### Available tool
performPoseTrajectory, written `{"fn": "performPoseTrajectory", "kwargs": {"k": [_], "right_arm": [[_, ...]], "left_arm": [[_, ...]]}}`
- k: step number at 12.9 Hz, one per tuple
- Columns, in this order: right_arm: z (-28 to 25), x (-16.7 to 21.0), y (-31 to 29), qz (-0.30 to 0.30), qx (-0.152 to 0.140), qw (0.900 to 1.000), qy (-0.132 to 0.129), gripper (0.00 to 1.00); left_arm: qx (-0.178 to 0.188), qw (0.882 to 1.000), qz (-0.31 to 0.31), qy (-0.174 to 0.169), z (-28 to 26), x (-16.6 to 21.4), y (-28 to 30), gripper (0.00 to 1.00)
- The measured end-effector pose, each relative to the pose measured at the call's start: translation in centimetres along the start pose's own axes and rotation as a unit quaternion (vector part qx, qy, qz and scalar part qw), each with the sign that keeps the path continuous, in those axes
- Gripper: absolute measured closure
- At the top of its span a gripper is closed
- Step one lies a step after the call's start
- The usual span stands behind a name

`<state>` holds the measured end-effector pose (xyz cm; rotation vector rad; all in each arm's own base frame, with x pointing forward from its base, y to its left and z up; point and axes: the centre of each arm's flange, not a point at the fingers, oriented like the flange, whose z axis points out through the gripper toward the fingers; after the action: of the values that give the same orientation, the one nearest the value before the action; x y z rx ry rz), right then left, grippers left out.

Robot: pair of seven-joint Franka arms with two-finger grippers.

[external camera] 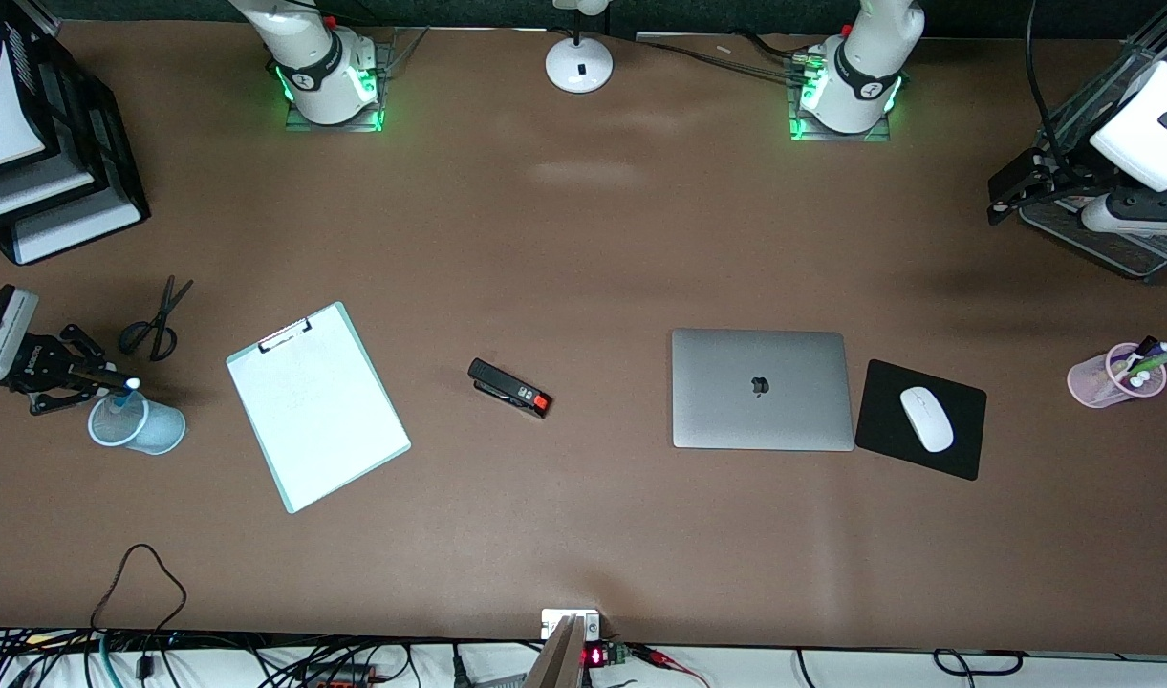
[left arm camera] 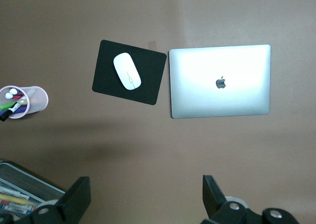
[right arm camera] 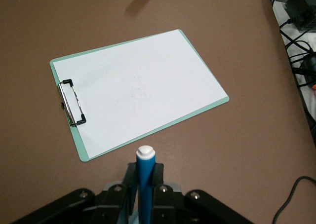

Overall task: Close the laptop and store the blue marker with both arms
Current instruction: 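Lower the blue marker into the light-blue cup with the right gripper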

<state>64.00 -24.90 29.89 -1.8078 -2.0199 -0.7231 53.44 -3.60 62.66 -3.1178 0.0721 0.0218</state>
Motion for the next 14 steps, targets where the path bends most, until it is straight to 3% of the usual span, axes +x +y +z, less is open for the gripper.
{"fn": "performPoseTrajectory", "kwargs": {"k": [8, 12, 14], "right_arm": [[1.4, -2.9, -0.3, -0.016, -0.008, 1.0, 0.003, 0.84], [0.6, -3.3, 0.1, 0.002, -0.044, 0.999, 0.013, 0.44], [-0.1, -3.4, 0.2, 0.041, -0.05, 0.998, 0.014, 0.21]], "left_arm": [[0.0, 1.0, 0.0, -0.002, 0.0, 0.0, 0.0, 0.0], [0.0, 1.0, 0.0, -0.002, 0.0, 0.0, 0.0, 0.0], [0.0, 1.0, -0.001, -0.002, 0.0, 0.0, -0.1, 0.0]]}}
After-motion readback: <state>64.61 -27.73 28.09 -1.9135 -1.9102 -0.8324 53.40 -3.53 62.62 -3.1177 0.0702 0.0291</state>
